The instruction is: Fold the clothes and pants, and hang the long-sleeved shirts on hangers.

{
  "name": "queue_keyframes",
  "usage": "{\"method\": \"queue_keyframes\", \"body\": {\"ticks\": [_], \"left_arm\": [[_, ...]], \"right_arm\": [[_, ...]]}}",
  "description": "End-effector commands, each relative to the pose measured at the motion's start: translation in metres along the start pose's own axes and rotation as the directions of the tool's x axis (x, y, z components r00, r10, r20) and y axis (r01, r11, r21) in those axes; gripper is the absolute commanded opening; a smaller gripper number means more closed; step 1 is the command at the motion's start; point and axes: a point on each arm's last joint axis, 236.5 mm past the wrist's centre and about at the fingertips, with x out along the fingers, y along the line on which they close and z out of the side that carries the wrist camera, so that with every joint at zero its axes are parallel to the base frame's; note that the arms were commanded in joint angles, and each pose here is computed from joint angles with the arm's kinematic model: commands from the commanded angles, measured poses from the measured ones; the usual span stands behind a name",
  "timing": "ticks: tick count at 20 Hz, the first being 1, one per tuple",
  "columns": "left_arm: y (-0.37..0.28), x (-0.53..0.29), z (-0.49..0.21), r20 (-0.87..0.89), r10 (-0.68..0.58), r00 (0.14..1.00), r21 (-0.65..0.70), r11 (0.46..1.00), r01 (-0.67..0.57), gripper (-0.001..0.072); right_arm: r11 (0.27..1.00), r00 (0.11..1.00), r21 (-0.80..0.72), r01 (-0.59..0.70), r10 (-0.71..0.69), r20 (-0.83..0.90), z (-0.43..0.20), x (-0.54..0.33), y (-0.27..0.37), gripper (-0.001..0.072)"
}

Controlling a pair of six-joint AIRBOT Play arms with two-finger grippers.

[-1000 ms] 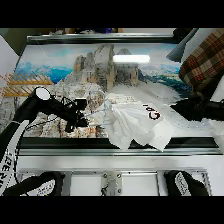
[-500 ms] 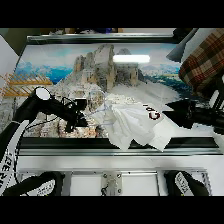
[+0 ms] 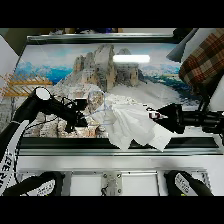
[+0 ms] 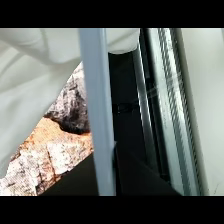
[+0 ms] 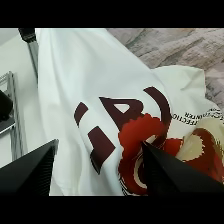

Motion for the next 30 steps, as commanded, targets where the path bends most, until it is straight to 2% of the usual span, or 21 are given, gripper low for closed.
{"method": "queue_keyframes", "body": {"ticks": [1, 9, 23, 24, 25, 26, 30], "left_arm": [[0.0, 0.0, 0.0, 0.0, 0.0, 1.0, -0.002, 1.0, 0.0, 0.0016], [0.0, 0.0, 0.0, 0.0, 0.0, 1.0, -0.002, 1.0, 0.0, 0.0017], [0.0, 0.0, 0.0, 0.001, 0.0, 1.0, -0.002, 1.0, 0.0, 0.0017], [0.0, 0.0, 0.0, 0.001, 0.0, 1.0, -0.002, 1.0, 0.0, 0.0017], [0.0, 0.0, 0.0, 0.001, 0.0, 1.0, -0.002, 1.0, 0.0, 0.0016], [0.0, 0.0, 0.0, 0.001, 0.0, 1.0, -0.002, 1.0, 0.0, 0.0017], [0.0, 0.0, 0.0, 0.001, 0.0, 1.0, -0.002, 1.0, 0.0, 0.0017]], "right_arm": [[1.0, 1.0, -0.008, -0.005, 0.005, -0.024, -0.008, 0.005, -0.005, 0.0584], [0.996, 0.994, 0.017, -0.084, 0.085, -0.063, -0.02, 0.032, 0.001, 0.0582], [0.994, 0.99, 0.0, -0.106, 0.105, -0.093, -0.023, 0.049, 0.007, 0.0574], [0.994, 0.99, 0.0, -0.107, 0.106, -0.093, -0.023, 0.049, 0.007, 0.048], [0.994, 0.99, 0.0, -0.111, 0.111, -0.093, -0.023, 0.049, 0.008, 0.0326], [0.994, 0.99, 0.0, -0.109, 0.109, -0.092, -0.023, 0.049, 0.008, 0.0204], [0.994, 0.99, 0.0, -0.109, 0.108, -0.092, -0.022, 0.049, 0.008, 0.0193]]}}
